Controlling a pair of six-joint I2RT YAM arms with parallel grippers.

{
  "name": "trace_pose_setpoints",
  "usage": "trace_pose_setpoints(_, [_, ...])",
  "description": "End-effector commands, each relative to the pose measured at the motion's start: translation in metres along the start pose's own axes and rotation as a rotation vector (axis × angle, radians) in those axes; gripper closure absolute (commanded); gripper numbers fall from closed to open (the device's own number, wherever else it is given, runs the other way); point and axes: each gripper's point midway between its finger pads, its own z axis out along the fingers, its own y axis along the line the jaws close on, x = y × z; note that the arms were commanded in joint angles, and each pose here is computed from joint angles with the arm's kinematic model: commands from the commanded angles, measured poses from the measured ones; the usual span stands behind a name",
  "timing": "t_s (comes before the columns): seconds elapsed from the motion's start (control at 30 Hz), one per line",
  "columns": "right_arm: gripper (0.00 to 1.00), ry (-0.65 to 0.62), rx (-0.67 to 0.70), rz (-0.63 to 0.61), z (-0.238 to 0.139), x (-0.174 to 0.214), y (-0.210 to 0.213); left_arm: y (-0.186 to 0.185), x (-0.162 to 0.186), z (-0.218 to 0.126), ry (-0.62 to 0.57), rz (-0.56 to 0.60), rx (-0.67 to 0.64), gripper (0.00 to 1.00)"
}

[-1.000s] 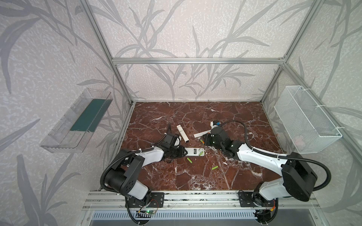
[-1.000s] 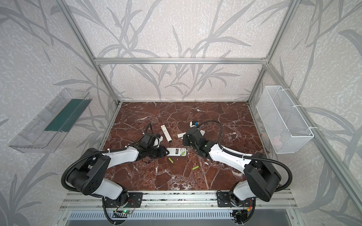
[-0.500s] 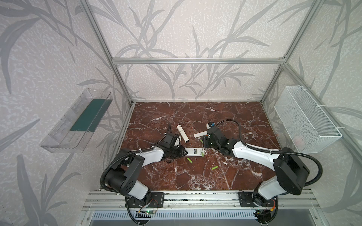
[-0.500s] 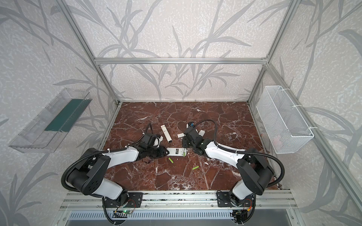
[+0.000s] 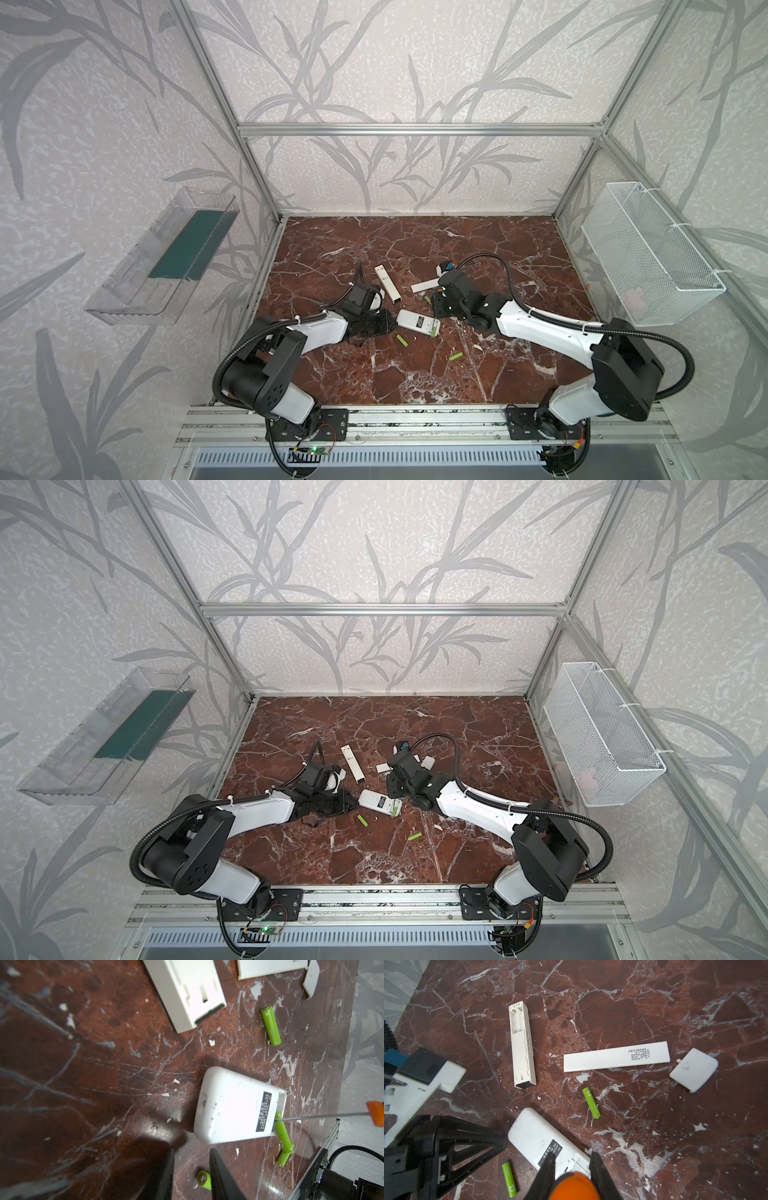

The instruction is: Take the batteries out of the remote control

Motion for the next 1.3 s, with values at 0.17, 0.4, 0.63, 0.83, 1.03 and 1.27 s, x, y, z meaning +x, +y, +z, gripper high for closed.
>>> trace_pose_setpoints(0.17, [1.0, -0.014, -0.008, -0.006, -0.013, -0.002, 0.002, 0.027, 0.024, 0.001, 0.071, -0.057, -0.107, 0.67])
trace_pose_setpoints(0.4, [1.0, -0.022, -0.003, 0.003, -0.02, 0.004, 0.0, 0.015, 0.017, -0.012, 0.033, -0.038, -0.084, 0.69])
trace_pose_setpoints(0.63, [1.0, -0.087, -0.001, -0.008, -0.031, -0.014, 0.0, 0.01, 0.012, -0.018, 0.023, -0.02, -0.079, 0.7])
trace_pose_setpoints(0.83, [1.0, -0.095, 0.214, -0.036, -0.05, -0.045, -0.075, 0.007, 0.009, -0.026, 0.009, 0.007, -0.088, 0.7])
trace_pose_setpoints(1.03, [1.0, -0.027, 0.462, 0.01, -0.059, -0.039, -0.173, 0.007, 0.009, -0.03, -0.001, 0.015, -0.095, 0.7])
trace_pose_setpoints(1.27, [1.0, 0.113, 0.441, 0.099, -0.026, -0.009, -0.206, 0.008, 0.01, -0.03, 0.002, 0.011, -0.096, 0.7])
